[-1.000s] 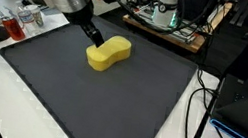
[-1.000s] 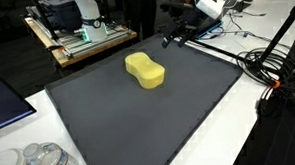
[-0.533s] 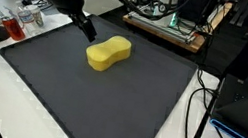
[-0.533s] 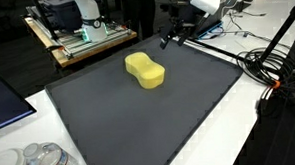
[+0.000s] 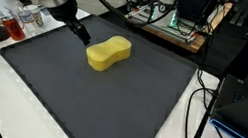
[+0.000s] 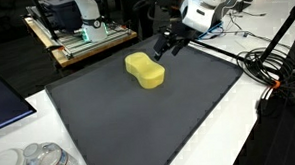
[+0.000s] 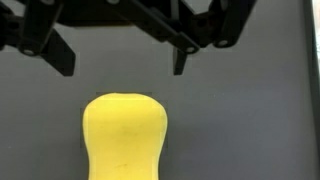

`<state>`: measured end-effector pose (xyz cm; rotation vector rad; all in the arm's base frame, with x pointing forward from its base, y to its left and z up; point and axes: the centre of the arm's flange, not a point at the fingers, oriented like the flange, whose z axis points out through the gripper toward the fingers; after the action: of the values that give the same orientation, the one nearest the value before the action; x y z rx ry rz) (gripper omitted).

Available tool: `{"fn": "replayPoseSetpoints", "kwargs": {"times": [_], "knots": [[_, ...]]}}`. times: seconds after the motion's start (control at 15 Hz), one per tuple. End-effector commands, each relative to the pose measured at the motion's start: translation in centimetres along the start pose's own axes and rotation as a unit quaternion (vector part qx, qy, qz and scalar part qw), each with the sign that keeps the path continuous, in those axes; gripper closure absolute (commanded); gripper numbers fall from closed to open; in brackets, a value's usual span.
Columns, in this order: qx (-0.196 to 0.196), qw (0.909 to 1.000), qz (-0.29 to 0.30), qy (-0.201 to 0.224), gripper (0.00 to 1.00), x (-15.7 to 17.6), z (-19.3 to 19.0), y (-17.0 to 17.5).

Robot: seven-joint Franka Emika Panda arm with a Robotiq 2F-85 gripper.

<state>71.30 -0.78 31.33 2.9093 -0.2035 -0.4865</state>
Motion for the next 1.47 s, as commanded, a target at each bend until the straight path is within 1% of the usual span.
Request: {"fn": "replayPoseSetpoints", "kwargs": {"times": [0.0, 0.13, 0.27, 0.47, 0.6, 0.73, 1.0, 1.13, 1.2, 1.4], "knots": [[0.051, 0.9984, -0.022, -0.008, 0.00, -0.3, 3.0, 4.6], [0.078, 0.9962, -0.035, -0.016, 0.00, -1.6, 4.3, 6.4], [0.106, 0.9936, -0.039, -0.014, 0.00, -2.8, 5.4, 7.3], [0.145, 0.9884, -0.035, 0.030, 0.00, -3.7, 7.0, 7.9], [0.171, 0.9830, -0.038, 0.055, 0.00, -4.2, 7.5, 8.8], [0.192, 0.9781, -0.040, 0.070, 0.00, -5.0, 7.7, 10.1], [0.233, 0.9688, -0.044, 0.071, 0.00, -7.4, 8.2, 13.8], [0.249, 0.9642, -0.057, 0.071, 0.00, -8.3, 8.6, 15.3], [0.254, 0.9625, -0.060, 0.072, 0.00, -8.4, 8.9, 16.0], [0.286, 0.9518, -0.078, 0.079, 0.00, -8.5, 10.0, 18.2]]}}
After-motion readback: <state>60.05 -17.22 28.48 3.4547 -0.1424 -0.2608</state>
